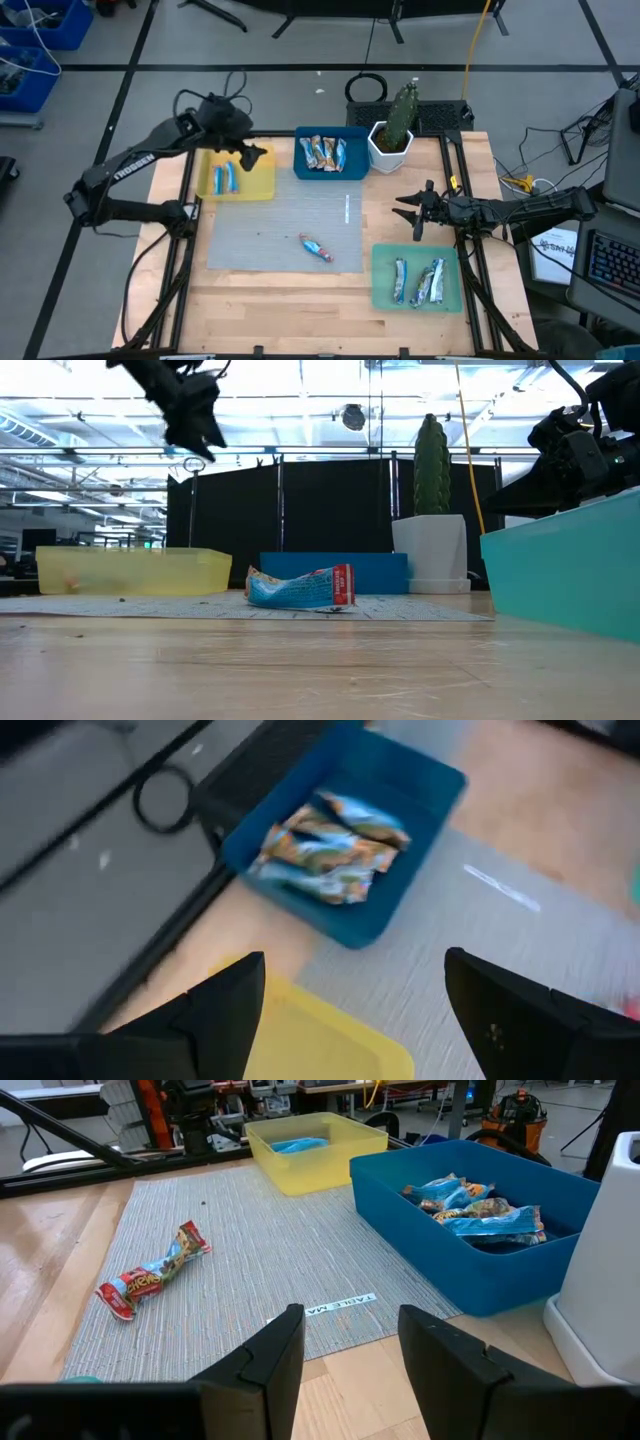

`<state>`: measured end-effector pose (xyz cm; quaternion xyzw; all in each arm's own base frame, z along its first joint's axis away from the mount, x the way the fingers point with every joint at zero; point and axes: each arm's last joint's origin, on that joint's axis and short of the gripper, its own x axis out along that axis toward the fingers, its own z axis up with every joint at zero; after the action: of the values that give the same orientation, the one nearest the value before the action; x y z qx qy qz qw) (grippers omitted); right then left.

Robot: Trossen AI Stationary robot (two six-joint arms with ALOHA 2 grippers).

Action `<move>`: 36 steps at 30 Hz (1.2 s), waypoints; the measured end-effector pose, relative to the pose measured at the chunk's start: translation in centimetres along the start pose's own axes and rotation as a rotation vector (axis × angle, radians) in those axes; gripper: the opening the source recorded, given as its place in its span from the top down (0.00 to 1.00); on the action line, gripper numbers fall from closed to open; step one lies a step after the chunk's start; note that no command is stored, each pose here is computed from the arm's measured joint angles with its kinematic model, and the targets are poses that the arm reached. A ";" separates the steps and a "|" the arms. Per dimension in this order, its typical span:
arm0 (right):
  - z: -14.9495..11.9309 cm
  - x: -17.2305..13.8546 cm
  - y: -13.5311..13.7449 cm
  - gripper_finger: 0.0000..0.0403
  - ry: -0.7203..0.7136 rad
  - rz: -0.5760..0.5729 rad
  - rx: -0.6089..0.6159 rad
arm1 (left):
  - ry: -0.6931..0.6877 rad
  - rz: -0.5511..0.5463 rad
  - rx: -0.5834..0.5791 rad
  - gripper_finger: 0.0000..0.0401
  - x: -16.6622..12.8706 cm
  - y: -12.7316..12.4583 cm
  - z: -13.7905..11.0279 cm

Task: Pick and place Granola Bars by type
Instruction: Put the red granola bar into the yellow bin

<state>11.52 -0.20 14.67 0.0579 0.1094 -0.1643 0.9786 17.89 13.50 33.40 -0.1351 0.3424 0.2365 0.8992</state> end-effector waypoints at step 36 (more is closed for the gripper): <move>0.0 0.0 0.0 0.61 0.000 0.000 0.000 | 0.291 -0.636 1.010 0.23 15.8 -19.7 -3.5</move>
<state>11.52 -0.20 14.67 0.0579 0.1093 -0.1644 0.9786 36.46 0.59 21.69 0.1813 0.4745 -0.2557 0.8226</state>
